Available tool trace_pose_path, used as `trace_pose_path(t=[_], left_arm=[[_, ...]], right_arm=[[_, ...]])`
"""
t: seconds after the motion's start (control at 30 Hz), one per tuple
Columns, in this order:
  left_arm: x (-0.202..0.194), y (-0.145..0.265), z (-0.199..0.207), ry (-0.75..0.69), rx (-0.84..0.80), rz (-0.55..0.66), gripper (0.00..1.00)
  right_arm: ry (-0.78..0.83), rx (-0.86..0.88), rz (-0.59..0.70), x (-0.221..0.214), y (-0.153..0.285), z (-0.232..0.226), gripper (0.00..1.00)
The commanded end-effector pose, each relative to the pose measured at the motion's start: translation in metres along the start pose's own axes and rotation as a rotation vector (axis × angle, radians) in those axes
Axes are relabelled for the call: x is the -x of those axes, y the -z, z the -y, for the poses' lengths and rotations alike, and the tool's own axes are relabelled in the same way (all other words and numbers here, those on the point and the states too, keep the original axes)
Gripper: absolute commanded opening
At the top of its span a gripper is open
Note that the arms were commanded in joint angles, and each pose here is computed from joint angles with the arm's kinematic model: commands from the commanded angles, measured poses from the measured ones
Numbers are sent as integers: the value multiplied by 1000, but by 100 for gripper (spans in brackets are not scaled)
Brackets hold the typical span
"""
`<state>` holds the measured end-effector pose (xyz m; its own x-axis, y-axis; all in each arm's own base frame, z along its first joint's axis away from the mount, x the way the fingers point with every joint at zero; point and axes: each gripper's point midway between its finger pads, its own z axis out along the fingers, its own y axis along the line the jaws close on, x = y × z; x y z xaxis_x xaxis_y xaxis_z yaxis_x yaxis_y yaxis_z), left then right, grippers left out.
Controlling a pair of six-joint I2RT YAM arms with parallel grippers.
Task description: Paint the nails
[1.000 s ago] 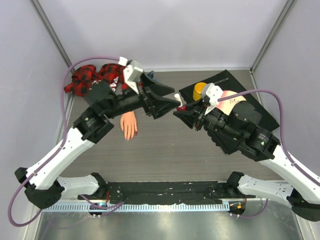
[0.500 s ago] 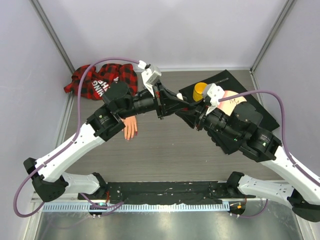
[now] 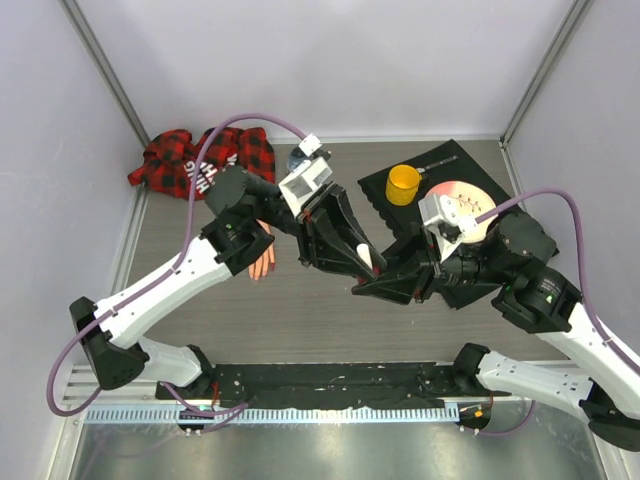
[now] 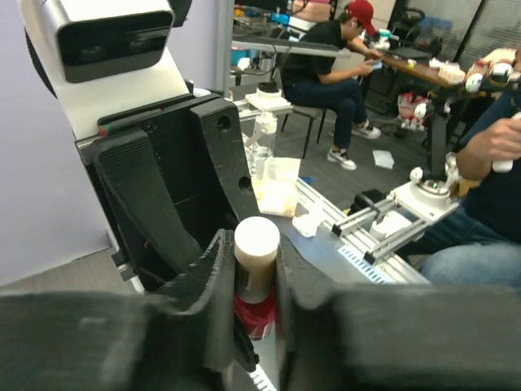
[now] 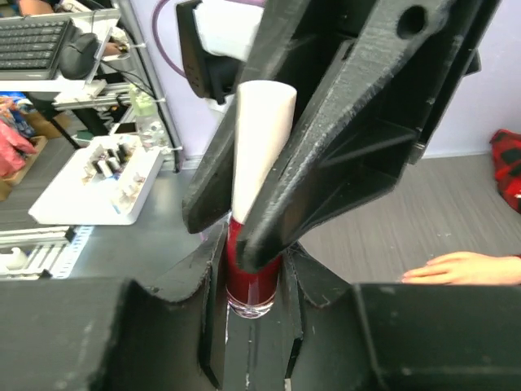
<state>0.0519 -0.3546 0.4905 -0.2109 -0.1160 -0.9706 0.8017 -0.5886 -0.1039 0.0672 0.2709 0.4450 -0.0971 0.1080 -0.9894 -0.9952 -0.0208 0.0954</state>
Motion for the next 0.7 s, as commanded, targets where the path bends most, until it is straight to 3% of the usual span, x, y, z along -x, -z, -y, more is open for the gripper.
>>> trace_pose_path(t=[0.0,0.03,0.07,0.1,0.17,0.37,0.5,0.67], left_arm=[[-7,4,0,62,79,-57,45],[-1,6,-5,6,150,-54,60],[-14,13,-9,49,222,-94,64],[-5,19,-4,-59,259,-91,67],[-3,33,-18,-84,422,-87,74],[28,72,-48,-131,787,42,75],[36,80,-61,-115,873,109,74],[43,75,-68,-89,861,161,72]], right_arm=[[127,-48,118,31,3,5,1],[147,-84,116,32,5,11,1],[143,-123,105,30,7,18,1],[155,-187,110,32,10,27,1],[176,-258,100,32,16,39,1],[213,-416,87,34,25,67,1],[218,-451,71,33,23,77,1],[208,-466,48,28,21,82,1]])
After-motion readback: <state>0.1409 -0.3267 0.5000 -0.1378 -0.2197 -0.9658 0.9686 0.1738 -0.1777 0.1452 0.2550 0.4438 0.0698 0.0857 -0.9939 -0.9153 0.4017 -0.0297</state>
